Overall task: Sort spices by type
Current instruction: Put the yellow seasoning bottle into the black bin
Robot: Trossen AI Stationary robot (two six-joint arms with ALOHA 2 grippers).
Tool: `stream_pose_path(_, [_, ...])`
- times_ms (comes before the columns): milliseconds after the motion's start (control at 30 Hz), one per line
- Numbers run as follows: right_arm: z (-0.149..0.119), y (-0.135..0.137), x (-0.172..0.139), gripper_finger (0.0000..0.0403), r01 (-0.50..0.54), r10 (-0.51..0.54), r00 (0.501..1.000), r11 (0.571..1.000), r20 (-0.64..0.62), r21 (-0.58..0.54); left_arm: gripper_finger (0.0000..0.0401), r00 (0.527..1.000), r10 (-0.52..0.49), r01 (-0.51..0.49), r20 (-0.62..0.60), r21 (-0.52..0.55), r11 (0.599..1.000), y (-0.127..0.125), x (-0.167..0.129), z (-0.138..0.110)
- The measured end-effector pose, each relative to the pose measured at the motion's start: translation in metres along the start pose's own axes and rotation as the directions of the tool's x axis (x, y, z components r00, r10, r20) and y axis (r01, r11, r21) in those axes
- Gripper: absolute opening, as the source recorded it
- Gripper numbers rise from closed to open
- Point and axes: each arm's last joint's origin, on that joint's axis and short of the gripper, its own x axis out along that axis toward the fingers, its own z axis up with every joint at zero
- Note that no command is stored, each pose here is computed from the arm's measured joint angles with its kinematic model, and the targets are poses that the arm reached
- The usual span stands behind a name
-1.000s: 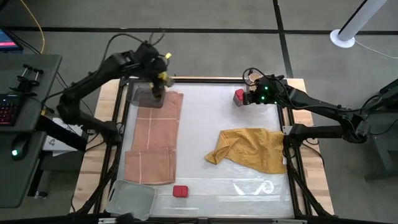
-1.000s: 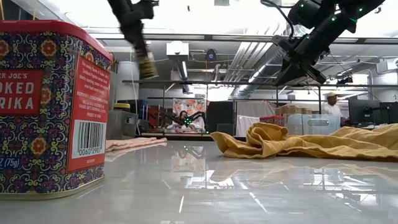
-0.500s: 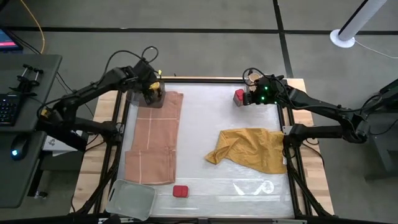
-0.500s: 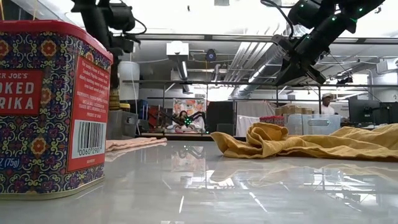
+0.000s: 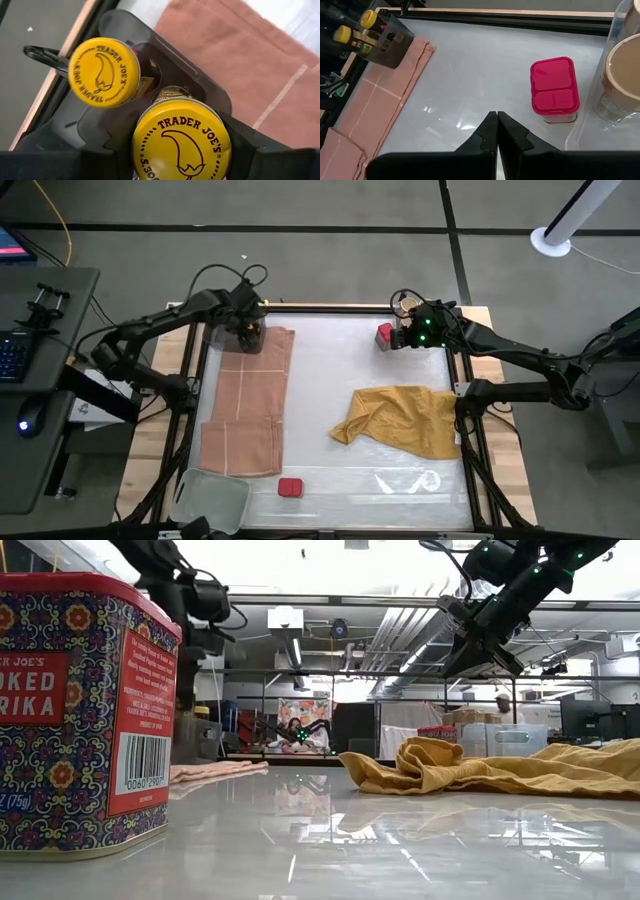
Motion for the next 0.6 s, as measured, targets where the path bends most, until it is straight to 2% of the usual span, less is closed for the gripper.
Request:
stream_pose_path(100, [0.0, 0.0, 0.0, 0.0, 0.0, 0.0, 1.0, 1.0, 0.0, 0.0, 0.0193, 1.0, -0.003, 0.004, -0.016, 0.031, 1.0, -0.001, 0.007, 0.003])
stream_pose_path(267, [0.0, 0.0, 0.0, 0.0, 0.0, 0.0, 1.0, 1.0, 0.0, 0.0, 0.0254, 1.0, 0.003, -0.003, 0.013, 0.042, 0.999, 0.0, 0.014, 0.01])
stream_pose_path(333, [0.0, 0.0, 0.0, 0.0, 0.0, 0.0, 1.0, 1.0, 0.0, 0.0, 0.0266, 1.0, 0.004, -0.005, 0.021, 0.064, 0.998, 0.0, 0.015, 0.011])
stream_pose_path(600, [0.0, 0.0, 0.0, 0.0, -0.005, 0.005, 1.0, 1.0, -0.004, 0.002, 0.0271, 0.999, -0.032, 0.03, 0.031, 0.067, 0.997, 0.0, 0.011, 0.013])
